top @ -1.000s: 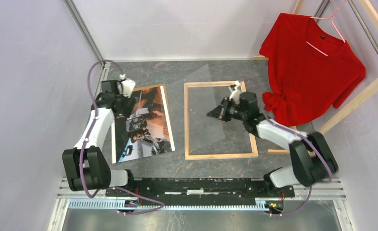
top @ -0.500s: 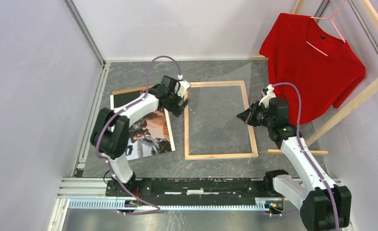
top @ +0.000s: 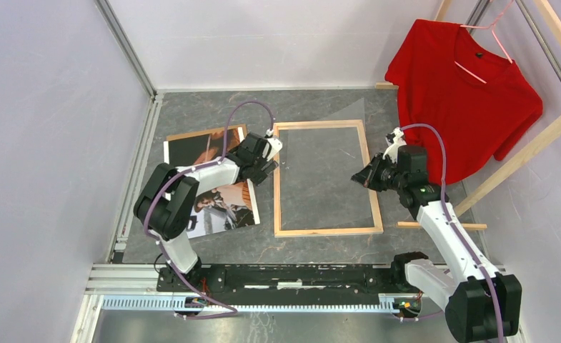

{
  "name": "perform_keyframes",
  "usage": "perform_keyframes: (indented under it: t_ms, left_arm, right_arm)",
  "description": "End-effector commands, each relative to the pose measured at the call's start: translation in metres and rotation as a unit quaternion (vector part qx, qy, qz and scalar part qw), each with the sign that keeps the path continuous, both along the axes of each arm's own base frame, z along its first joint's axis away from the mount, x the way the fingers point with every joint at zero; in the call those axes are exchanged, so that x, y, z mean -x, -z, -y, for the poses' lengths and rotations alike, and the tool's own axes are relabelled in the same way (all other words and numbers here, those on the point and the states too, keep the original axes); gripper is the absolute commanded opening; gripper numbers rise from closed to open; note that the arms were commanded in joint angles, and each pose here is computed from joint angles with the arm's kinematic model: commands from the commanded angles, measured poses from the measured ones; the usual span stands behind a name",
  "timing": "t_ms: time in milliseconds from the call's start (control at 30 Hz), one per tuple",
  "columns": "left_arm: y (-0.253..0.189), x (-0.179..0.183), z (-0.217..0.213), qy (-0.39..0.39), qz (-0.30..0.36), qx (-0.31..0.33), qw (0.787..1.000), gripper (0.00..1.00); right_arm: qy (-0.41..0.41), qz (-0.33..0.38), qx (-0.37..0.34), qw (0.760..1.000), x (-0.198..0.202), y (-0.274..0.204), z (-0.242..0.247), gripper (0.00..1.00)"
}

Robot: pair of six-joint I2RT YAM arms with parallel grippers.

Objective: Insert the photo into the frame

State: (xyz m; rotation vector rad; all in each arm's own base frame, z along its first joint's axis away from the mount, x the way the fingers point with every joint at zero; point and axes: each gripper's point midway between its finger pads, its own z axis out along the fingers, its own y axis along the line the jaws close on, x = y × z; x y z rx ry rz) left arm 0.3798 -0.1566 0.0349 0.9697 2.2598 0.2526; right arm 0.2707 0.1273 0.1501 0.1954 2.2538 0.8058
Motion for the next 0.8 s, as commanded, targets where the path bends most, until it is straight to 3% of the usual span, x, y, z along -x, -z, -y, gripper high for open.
perform_keyframes:
  t_ms: [0,200,433,600,700,767]
  left_arm:
    - [0.028,0.021,-0.068,-0.01,-0.03,-0.128,0.991,0.98]
    - [0.035,0.031,-0.123,-0.037,-0.049,-0.158,0.985,0.97]
    - [0.024,0.036,-0.134,-0.026,-0.051,-0.177,0.983,0.98]
    - [-0.018,0.016,-0.066,-0.054,-0.066,0.005,0.996,0.97]
    - [-0.042,0.014,-0.009,-0.025,-0.095,0.124,0.987,0.98]
    - [-0.045,0.014,0.015,-0.02,-0.118,0.163,0.979,0.98]
  right_arm:
    - [-0.016,0.027,-0.021,0.999,-0.006,-0.014,-0.008,0.0]
    - [-0.021,0.014,-0.056,0.998,0.002,-0.003,-0.016,0.0]
    - [-0.018,0.001,-0.083,0.996,0.011,0.013,-0.024,0.0]
    - [-0.014,0.006,-0.066,0.998,0.006,0.008,-0.02,0.0]
    - [-0.011,0.006,-0.07,0.997,0.004,0.005,-0.021,0.0]
    - [-0.008,0.006,-0.074,0.997,0.004,0.006,-0.021,0.0]
